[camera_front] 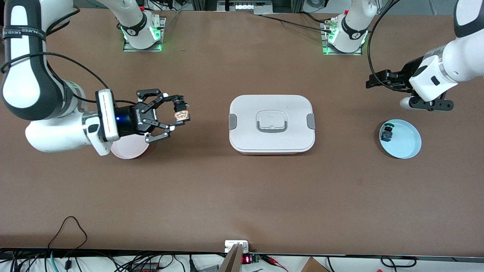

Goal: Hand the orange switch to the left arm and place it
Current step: 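Carry the switch over the box with the right gripper while the left gripper approaches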

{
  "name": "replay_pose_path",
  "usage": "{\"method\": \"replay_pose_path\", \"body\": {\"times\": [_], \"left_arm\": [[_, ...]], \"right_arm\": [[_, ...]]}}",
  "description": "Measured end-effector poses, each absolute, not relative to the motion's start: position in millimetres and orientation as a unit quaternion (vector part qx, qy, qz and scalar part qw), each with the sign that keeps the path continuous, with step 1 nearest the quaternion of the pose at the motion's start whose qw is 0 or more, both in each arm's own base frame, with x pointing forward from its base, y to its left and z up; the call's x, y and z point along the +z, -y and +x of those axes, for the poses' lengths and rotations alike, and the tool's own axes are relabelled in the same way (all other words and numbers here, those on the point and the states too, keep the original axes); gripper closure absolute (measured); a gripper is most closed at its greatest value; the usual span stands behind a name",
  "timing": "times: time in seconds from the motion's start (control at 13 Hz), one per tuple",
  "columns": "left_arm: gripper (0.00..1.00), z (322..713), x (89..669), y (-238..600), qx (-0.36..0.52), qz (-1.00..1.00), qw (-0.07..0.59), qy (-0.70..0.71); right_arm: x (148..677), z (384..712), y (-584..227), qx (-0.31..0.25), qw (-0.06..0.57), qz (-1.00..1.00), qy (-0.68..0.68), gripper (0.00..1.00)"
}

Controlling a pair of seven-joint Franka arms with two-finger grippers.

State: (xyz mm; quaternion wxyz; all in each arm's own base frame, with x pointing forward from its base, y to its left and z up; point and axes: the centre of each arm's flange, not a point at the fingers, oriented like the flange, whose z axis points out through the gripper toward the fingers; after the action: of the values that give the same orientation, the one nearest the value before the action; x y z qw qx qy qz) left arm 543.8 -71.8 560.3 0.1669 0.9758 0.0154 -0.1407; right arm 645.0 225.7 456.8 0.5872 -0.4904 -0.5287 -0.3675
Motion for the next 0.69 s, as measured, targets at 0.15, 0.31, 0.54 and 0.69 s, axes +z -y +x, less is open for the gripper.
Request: {"method": "replay_pose_path", "body": {"times": [0.15, 0.31, 0.54, 0.69], "left_arm": [[0.0, 548.5, 564.4, 74.8, -0.146, 0.955, 0.259, -0.03], [0.0, 557.3, 558.5, 83.8, -0.152, 0.93, 0.332, -0.036], [0.0, 572.0, 535.3, 120.1, -0.129, 0.882, 0.453, -0.025], [0.0, 576.5, 528.4, 151.8, -0.113, 0.844, 0.523, -0.036]], "right_arm": [[461.3, 641.8, -263.6, -0.39, 0.592, -0.488, 0.51, 0.28], [461.5, 634.1, -314.1, -0.411, 0.588, -0.499, 0.485, 0.28], [450.1, 615.2, -384.4, -0.429, 0.587, -0.524, 0.444, 0.28], [443.4, 607.6, -415.1, -0.432, 0.577, -0.539, 0.436, 0.28]]}}
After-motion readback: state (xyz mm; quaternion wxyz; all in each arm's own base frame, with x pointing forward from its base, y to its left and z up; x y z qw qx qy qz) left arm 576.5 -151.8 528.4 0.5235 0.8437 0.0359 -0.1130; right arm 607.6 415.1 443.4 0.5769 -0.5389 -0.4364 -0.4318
